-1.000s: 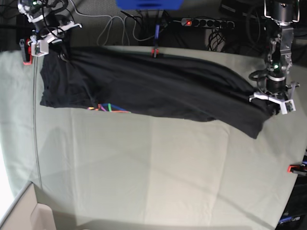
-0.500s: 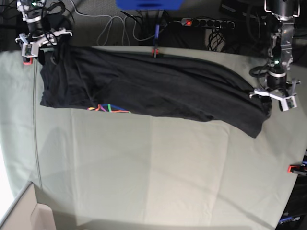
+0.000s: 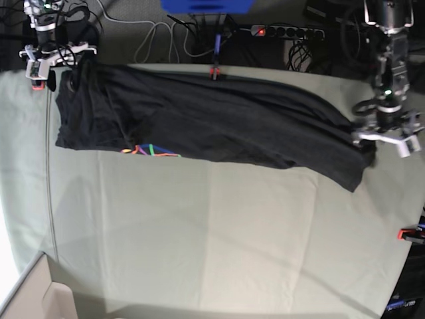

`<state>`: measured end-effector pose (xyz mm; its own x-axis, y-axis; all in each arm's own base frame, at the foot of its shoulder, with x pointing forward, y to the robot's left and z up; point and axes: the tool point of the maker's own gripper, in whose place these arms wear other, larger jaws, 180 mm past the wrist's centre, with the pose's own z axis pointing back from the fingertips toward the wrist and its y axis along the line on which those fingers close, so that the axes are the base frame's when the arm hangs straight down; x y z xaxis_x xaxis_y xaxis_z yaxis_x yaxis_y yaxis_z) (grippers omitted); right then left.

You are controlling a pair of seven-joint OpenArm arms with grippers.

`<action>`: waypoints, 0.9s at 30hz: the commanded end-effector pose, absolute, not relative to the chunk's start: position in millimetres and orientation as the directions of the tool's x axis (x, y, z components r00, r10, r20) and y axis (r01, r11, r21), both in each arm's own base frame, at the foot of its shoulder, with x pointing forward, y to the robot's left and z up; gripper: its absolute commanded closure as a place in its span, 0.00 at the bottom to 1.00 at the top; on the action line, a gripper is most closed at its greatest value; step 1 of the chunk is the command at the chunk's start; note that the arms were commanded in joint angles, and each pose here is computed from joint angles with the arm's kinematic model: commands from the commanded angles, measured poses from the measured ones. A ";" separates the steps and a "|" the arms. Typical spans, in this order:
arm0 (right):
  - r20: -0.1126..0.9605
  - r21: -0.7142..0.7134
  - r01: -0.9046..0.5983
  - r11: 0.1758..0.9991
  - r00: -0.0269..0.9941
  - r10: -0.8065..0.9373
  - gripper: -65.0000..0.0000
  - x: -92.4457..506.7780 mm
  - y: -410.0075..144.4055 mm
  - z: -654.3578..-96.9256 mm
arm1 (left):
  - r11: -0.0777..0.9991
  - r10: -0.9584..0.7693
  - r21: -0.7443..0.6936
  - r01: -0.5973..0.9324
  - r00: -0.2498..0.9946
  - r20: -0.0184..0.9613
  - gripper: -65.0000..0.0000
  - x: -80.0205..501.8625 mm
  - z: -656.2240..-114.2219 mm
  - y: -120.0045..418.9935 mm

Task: Layout the t-shirt on the table in an organized manner, then fold the t-shirt properly
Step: 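Lift the shirt end with the left gripper and fold it toward the right gripper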

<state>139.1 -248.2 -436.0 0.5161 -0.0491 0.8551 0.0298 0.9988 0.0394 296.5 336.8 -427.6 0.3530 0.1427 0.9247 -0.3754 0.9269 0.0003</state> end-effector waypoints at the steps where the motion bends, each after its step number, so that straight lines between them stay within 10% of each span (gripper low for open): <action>1: 0.875 0.034 0.030 0.999 0.482 -0.045 0.46 142.3 -252.9 -426.1 | 0.929 0.121 0.012 -0.371 0.333 0.935 0.00 303.3 -421.4 340.0; 15: 0.875 0.033 0.033 0.999 0.482 -0.044 0.46 142.7 -254.0 -425.8 | 0.937 0.133 0.038 -0.349 0.454 0.881 0.00 299.7 -468.8 327.4; 22: 0.877 0.033 0.032 0.999 0.479 -0.044 0.46 144.0 -254.0 -425.3 | 0.932 0.137 0.039 -0.361 0.449 0.883 1.00 298.8 -468.6 330.7; 27: 0.885 0.032 0.033 0.999 0.464 -0.044 0.46 151.1 -254.6 -422.7 | 0.914 0.157 0.014 -0.406 0.385 0.910 0.98 303.7 -450.1 343.4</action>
<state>148.6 -248.9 -432.7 0.4961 -0.0514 0.8668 0.0335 0.9986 0.0400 299.8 322.1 -465.5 0.4196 0.1891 0.8878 -0.3744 0.9270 -0.0205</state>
